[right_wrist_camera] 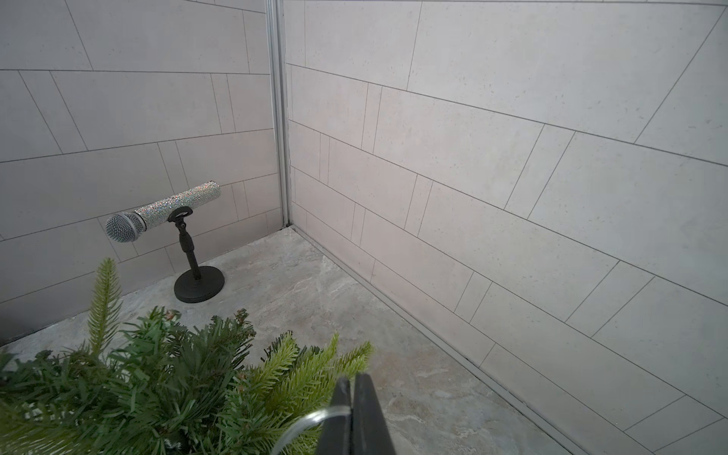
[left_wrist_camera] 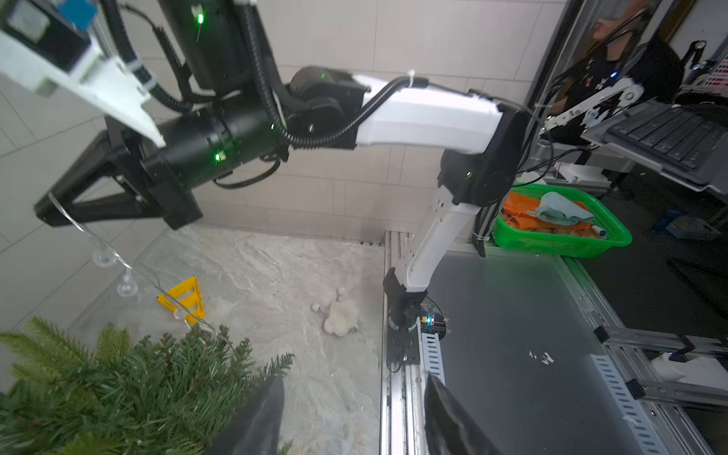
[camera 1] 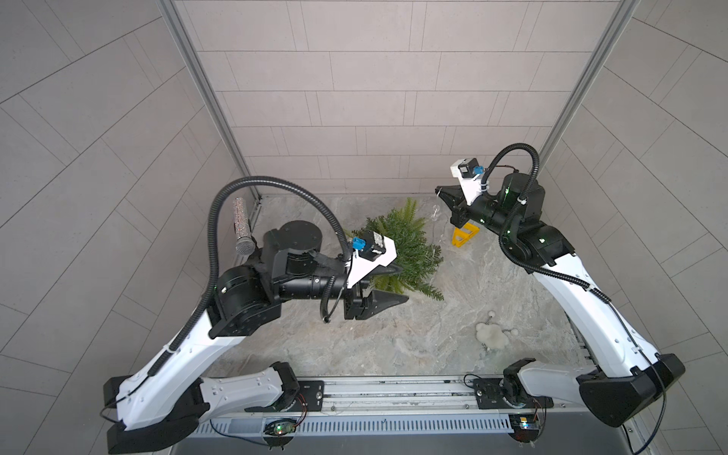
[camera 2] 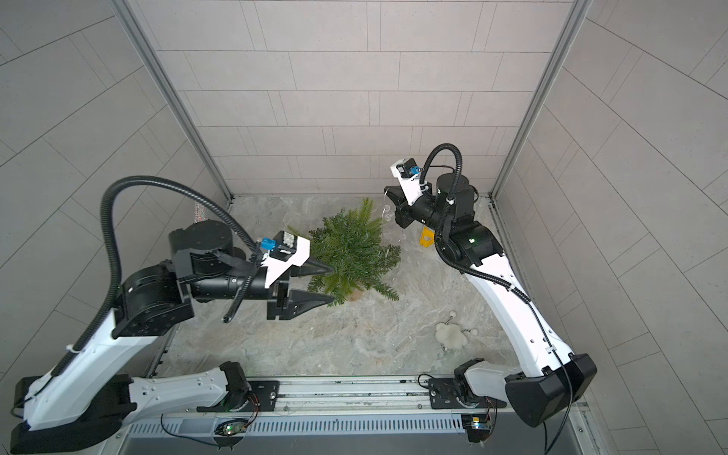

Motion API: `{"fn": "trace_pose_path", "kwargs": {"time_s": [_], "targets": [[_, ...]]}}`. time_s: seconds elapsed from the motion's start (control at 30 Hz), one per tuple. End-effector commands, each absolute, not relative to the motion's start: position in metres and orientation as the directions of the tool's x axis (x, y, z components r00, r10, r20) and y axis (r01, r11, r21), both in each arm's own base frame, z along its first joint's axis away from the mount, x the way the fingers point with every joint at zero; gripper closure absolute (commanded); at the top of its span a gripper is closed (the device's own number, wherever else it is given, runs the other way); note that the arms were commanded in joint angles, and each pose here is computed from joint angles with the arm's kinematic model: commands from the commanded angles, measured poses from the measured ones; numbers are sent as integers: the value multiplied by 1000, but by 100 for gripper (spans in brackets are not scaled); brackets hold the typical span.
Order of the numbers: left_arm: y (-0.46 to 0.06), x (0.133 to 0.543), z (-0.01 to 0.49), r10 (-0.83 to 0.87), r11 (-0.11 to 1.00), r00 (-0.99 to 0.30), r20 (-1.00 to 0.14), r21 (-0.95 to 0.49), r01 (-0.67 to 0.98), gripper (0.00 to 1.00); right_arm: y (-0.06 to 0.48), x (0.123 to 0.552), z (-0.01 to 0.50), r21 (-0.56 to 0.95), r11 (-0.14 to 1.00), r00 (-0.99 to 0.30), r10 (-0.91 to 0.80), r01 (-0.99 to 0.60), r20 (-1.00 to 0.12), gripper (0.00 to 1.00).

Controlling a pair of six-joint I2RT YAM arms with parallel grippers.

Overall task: Remove string lights from the small christmas tree
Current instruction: Remove the light string from the Christmas tree.

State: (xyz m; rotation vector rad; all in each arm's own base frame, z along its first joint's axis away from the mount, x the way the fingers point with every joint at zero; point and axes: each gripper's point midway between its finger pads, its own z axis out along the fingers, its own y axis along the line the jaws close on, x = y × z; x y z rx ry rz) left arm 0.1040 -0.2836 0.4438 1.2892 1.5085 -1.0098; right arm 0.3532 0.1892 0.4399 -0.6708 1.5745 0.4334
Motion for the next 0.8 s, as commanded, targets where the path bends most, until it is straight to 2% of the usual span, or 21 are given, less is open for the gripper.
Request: {"fn": "trace_pose_path", "kwargs": {"time_s": [0.0,0.33,0.57,0.77], "targets": [[-279,116,446,252,207,-59,-966,-6,978,40,183,339,455,-141,765,37,-153,-629,-988,100],[-263,150,436,257,409,-122,-959,-6,912,38,139,331,436,-142,862,-34,-181,-487,-983,100],[-253,167,428,232,473,-188,-954,-58,879,36,102,325,416,-121,931,-108,-168,-344,-980,100],[-248,179,403,244,530,-244,-939,-82,844,36,100,324,447,-120,931,-54,-148,-344,-988,100]]}}
